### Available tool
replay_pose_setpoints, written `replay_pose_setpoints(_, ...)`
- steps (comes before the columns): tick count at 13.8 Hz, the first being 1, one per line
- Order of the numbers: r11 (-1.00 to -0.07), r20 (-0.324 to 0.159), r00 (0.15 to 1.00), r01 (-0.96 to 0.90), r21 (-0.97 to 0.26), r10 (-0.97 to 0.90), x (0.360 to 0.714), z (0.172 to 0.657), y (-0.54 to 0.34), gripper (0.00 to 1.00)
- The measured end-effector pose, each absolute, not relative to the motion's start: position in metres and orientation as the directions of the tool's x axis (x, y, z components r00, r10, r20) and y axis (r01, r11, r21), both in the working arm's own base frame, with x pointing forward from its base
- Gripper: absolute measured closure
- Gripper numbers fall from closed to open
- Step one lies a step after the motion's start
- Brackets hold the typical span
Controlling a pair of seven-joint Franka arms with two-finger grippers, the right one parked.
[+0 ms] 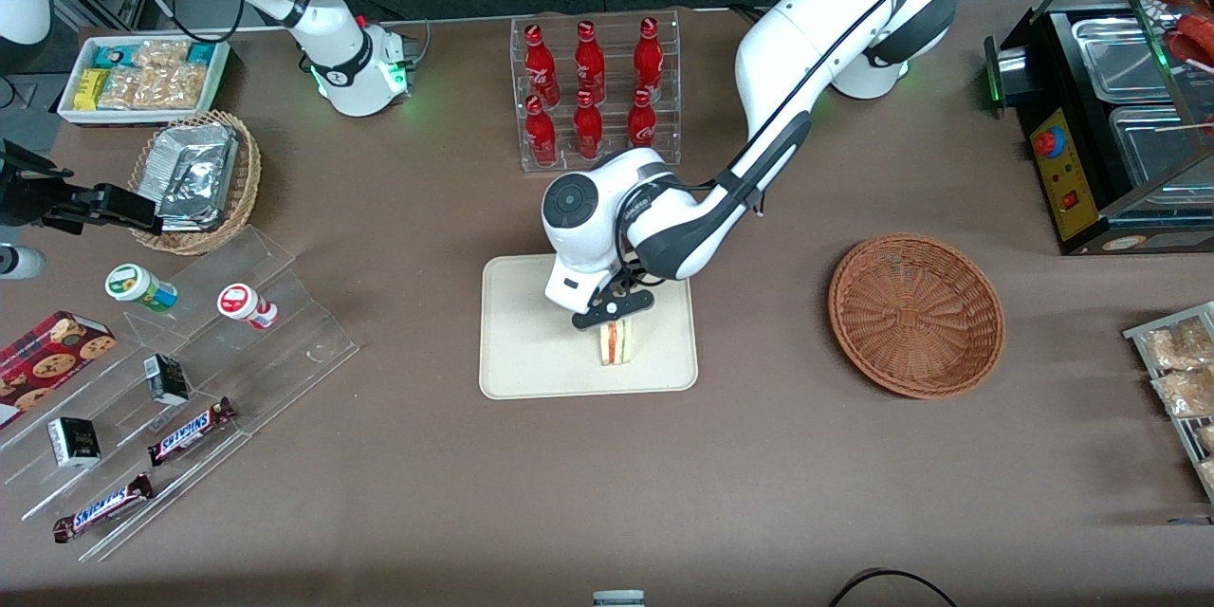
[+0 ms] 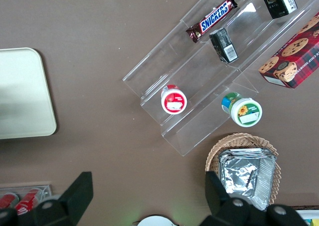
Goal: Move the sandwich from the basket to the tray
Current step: 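Lower the sandwich onto the tray with the left gripper, then open the left gripper and release the sandwich on the tray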
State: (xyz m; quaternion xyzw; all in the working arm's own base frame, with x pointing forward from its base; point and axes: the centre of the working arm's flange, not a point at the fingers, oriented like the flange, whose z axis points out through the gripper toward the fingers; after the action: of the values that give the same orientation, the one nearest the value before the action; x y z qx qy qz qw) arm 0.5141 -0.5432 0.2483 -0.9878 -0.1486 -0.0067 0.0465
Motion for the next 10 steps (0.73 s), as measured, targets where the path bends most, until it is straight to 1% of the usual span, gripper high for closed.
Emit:
replay_pose_setpoints(1, -0.949, 0.032, 0.954, 0.301, -0.091, 0.299, 0.518, 0.256, -0.542, 0.5)
replay_pose_setpoints(3, -0.942, 0.047, 0.947, 0.32, -0.104, 0.317, 0.525, 0.283, -0.535, 0.27)
replay_pose_setpoints(5, -0.927, 0.074, 0.934, 0.357, -0.112, 0.35, 0.534, 0.337, -0.52, 0.07)
replay_pose_setpoints(6, -0.919, 0.088, 0.925, 0.377, -0.115, 0.369, 0.536, 0.372, -0.51, 0.0)
replay_pose_setpoints(8, -0.896, 0.124, 0.906, 0.42, -0.146, 0.405, 0.535, 0.44, -0.481, 0.0)
replay_pose_setpoints(9, -0.877, 0.133, 0.891, 0.452, -0.162, 0.434, 0.536, 0.47, -0.459, 0.0)
replay_pose_setpoints(10, -0.861, 0.123, 0.875, 0.483, -0.162, 0.468, 0.54, 0.497, -0.435, 0.0)
